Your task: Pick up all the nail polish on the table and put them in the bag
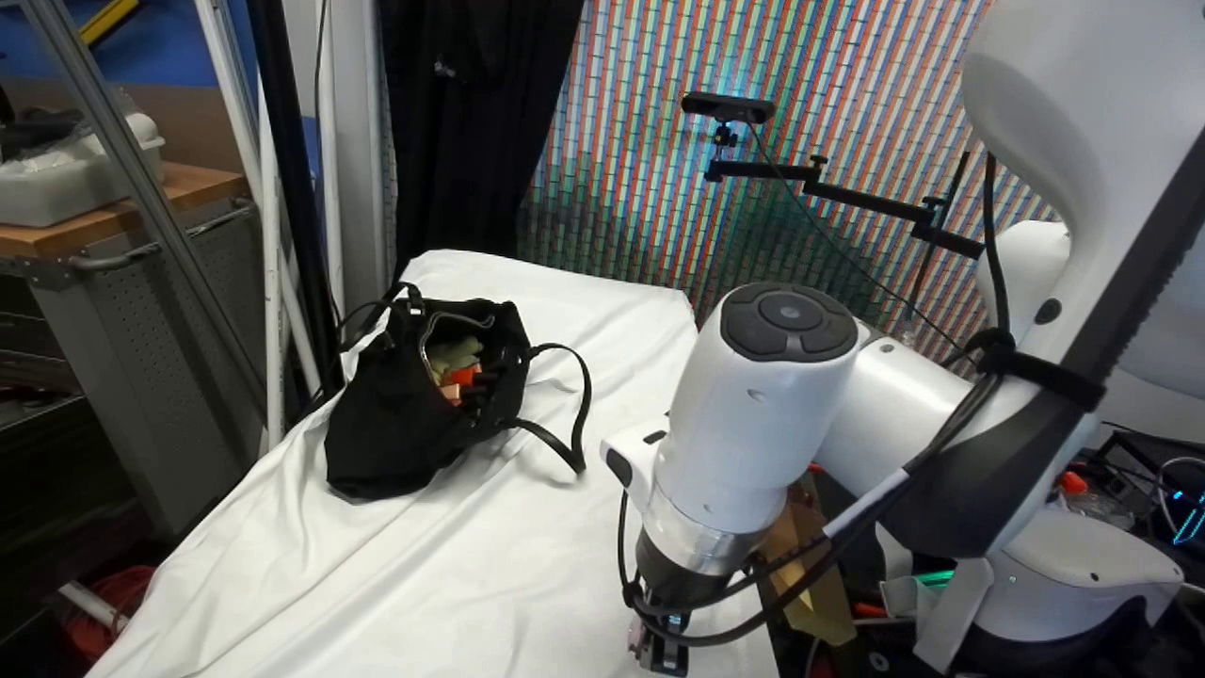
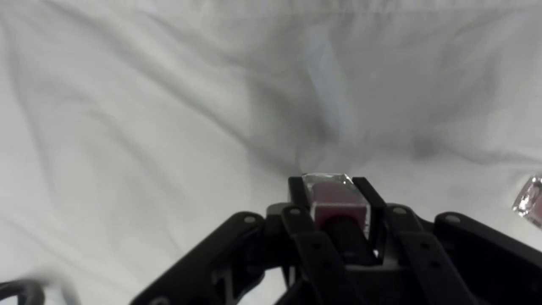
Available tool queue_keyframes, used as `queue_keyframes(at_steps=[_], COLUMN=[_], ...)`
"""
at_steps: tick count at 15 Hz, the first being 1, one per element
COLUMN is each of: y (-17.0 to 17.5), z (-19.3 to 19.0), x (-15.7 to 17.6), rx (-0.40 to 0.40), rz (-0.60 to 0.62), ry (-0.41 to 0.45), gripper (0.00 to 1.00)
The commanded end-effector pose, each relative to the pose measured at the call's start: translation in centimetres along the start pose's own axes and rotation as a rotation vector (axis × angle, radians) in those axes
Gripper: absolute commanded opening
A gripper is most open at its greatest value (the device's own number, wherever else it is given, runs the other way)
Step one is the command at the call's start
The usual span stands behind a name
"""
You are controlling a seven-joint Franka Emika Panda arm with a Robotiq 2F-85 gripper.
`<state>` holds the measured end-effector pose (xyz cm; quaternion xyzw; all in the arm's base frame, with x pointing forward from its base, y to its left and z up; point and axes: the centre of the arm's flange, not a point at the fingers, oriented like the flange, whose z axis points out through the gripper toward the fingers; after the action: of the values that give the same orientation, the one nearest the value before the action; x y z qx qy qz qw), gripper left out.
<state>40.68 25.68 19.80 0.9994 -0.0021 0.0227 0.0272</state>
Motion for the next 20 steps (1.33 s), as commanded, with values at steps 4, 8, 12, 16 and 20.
queue_keyframes(at_steps=[4,8,12,16,20], y=[4.6,10.1,15.5,19.9,22.9], z=[-3.8,-5.4,-7.1,-8.5,-8.7], x=[6.2,11.0,15.1,18.7,21.7], rx=[-0.031,-0.041,-0.049,-0.072,-0.079], rz=[0.12,0.17,0.235,0.292,0.329], ry=[0.084,0.113,0.171,0.23,0.247], gripper=[0.16,0.16,0.16,0.16,0.16])
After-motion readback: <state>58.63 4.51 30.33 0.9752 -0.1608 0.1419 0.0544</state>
